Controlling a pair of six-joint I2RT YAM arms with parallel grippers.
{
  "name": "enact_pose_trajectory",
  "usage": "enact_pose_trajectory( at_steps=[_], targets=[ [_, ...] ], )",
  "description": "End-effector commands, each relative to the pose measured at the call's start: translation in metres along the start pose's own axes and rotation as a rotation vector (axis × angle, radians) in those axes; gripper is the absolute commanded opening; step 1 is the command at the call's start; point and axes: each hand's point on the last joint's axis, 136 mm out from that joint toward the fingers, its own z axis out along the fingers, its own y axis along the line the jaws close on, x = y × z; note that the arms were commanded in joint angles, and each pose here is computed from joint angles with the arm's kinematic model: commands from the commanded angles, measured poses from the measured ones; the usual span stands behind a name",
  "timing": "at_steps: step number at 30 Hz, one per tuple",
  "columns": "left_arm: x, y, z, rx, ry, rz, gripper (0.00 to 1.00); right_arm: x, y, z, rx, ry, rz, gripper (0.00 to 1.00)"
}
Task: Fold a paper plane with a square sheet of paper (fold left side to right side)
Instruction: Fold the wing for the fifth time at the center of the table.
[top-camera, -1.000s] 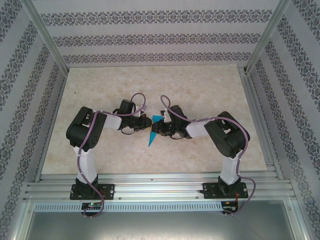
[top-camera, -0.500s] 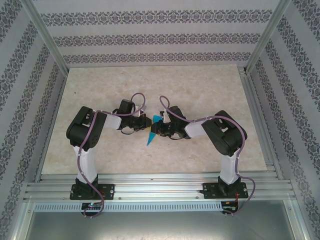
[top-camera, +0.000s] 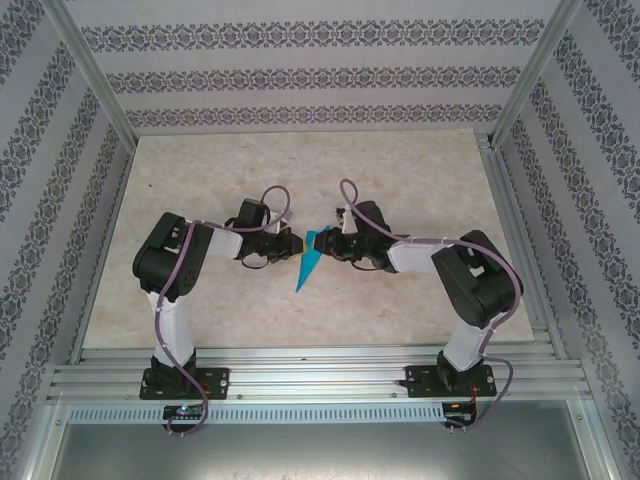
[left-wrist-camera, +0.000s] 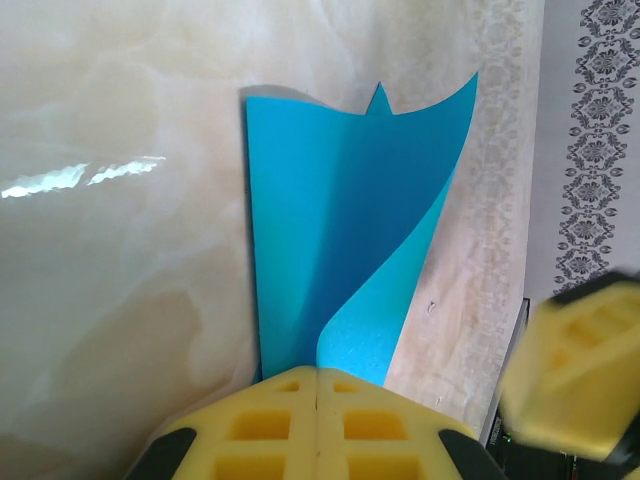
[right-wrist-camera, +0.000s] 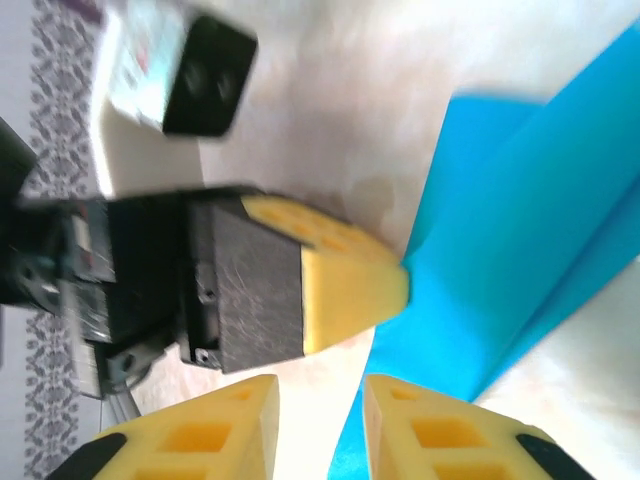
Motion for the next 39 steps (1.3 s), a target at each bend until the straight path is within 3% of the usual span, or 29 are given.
enact_pose_trajectory(
  at_steps=[1, 11, 16, 31, 39],
  targets=[
    [-0.005, 0.050, -0.001, -0.152, -0.057, -0.019, 0.00, -0.011, -0.018, -0.014, 0.074, -0.020, -0.028, 0.31],
    [-0.005, 0.048, -0.004, -0.152, -0.060, -0.015, 0.00, -0.045, -0.020, 0.005, 0.232, 0.027, -0.100, 0.39],
    [-0.005, 0.049, -0.004, -0.158, -0.065, -0.019, 0.00, -0.040, -0.026, 0.010, 0.229, 0.025, -0.072, 0.39],
    [-0.005, 0.055, -0.005, -0.176, -0.069, -0.036, 0.00, -0.022, -0.045, 0.029, 0.236, 0.075, 0.029, 0.61],
    [-0.004, 0.054, -0.005, -0.173, -0.068, -0.034, 0.00, -0.021, -0.042, 0.035, 0.221, 0.083, 0.028, 0.62]
  ],
)
